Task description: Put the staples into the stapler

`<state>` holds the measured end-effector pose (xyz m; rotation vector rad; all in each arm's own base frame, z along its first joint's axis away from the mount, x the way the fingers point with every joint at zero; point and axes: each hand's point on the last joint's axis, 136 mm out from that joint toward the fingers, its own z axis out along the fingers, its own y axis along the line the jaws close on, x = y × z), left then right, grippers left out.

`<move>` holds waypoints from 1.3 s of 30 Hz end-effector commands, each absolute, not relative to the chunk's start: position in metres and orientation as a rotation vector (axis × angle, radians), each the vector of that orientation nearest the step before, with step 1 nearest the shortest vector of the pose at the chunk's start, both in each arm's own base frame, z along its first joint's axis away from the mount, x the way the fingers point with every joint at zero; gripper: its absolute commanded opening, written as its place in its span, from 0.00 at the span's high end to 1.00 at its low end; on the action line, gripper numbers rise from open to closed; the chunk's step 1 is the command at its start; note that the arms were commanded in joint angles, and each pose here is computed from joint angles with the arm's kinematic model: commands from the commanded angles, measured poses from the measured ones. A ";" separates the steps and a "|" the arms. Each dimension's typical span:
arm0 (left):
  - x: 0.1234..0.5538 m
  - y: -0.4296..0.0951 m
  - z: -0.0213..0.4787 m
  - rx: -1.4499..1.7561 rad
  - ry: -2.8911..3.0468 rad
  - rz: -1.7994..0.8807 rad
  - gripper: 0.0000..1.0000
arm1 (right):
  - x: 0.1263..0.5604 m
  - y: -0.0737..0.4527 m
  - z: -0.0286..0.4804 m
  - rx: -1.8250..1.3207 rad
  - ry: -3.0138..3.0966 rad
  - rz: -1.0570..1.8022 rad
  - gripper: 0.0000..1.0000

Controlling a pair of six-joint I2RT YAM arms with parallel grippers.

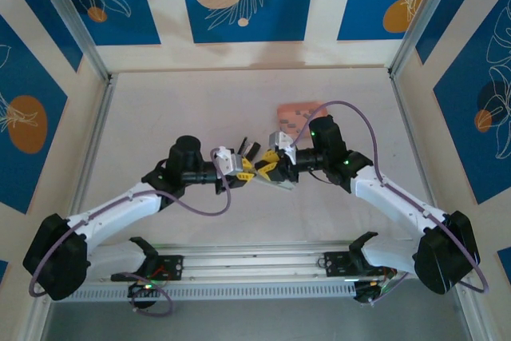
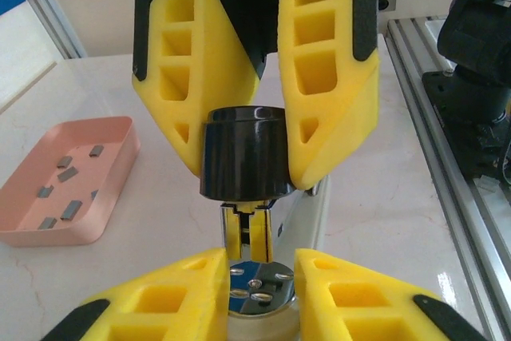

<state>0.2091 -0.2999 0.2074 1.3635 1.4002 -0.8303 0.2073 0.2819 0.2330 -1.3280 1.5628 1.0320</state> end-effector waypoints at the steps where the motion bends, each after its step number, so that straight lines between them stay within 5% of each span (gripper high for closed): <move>1: 0.204 -0.287 0.143 1.415 1.669 -0.826 0.75 | 0.169 0.288 0.333 -1.393 1.027 1.148 1.00; 16: 0.208 -0.288 0.115 1.425 1.766 -0.832 0.77 | 0.167 0.284 0.334 -1.393 1.045 1.143 1.00; 29: 0.198 -0.286 0.151 1.323 1.599 -0.902 0.24 | 0.184 0.280 0.281 -1.392 1.243 1.163 1.00; 39: 0.194 -0.297 0.170 1.256 1.482 -1.064 0.19 | 0.172 0.274 0.289 -1.420 1.188 1.292 1.00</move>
